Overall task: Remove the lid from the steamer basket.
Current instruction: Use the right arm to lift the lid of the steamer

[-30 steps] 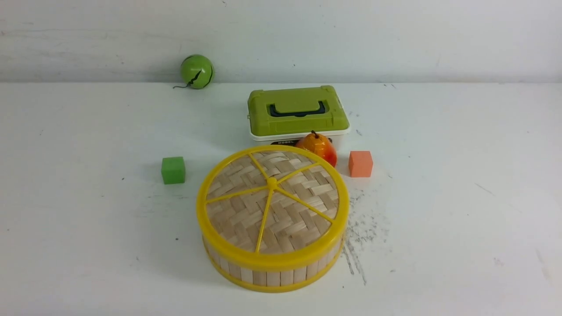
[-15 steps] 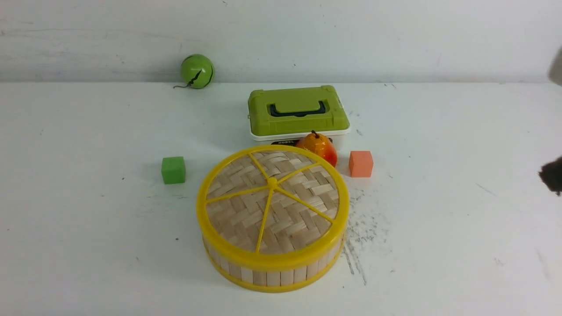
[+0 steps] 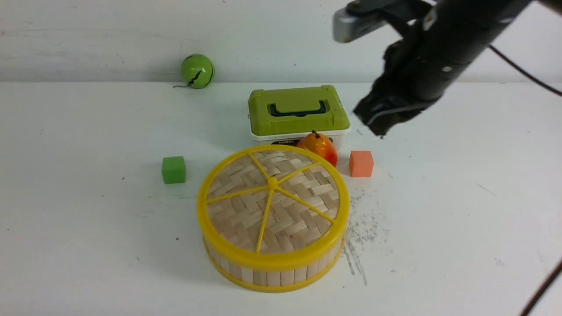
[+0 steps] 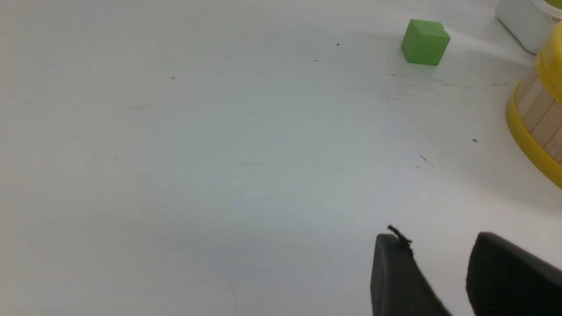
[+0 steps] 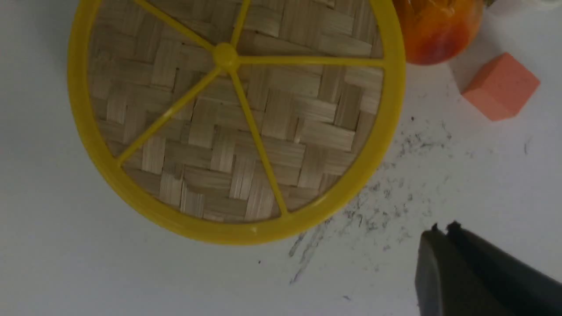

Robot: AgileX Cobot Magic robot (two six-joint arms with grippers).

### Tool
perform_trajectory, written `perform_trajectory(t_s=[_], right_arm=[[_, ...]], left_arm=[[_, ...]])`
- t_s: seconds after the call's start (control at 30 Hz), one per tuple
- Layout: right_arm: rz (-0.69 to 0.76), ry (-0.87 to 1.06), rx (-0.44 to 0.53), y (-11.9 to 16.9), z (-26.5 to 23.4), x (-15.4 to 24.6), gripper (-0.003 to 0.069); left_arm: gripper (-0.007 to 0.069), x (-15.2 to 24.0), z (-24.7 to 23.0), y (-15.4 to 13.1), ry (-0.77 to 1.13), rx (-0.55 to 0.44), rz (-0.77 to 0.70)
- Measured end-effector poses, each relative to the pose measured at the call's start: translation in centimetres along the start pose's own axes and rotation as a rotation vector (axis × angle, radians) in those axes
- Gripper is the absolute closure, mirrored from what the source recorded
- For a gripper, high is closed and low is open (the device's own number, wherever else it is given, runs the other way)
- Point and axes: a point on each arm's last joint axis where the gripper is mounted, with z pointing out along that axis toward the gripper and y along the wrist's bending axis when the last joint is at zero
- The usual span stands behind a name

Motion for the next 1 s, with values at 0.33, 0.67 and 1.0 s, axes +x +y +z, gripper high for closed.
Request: perform_trajectory(t_s=[0.33,0.67,1.0], right_arm=[[-0.147,0.045,-0.038,5.8,7.3,-3.1,0.0295],[-0.064,0.004,-0.032,6.3,12.6,-3.8,0.0185],[-0.057,0.049,-0.031,6.3,14.1,-3.4,0.0401]], left_arm=[[0.0386,0.0,0.0,0.0,0.000,0.000,0.000],[0.0386,0.0,0.0,0.0,0.000,0.000,0.000],[0.0386,0.0,0.0,0.0,0.000,0.000,0.000]])
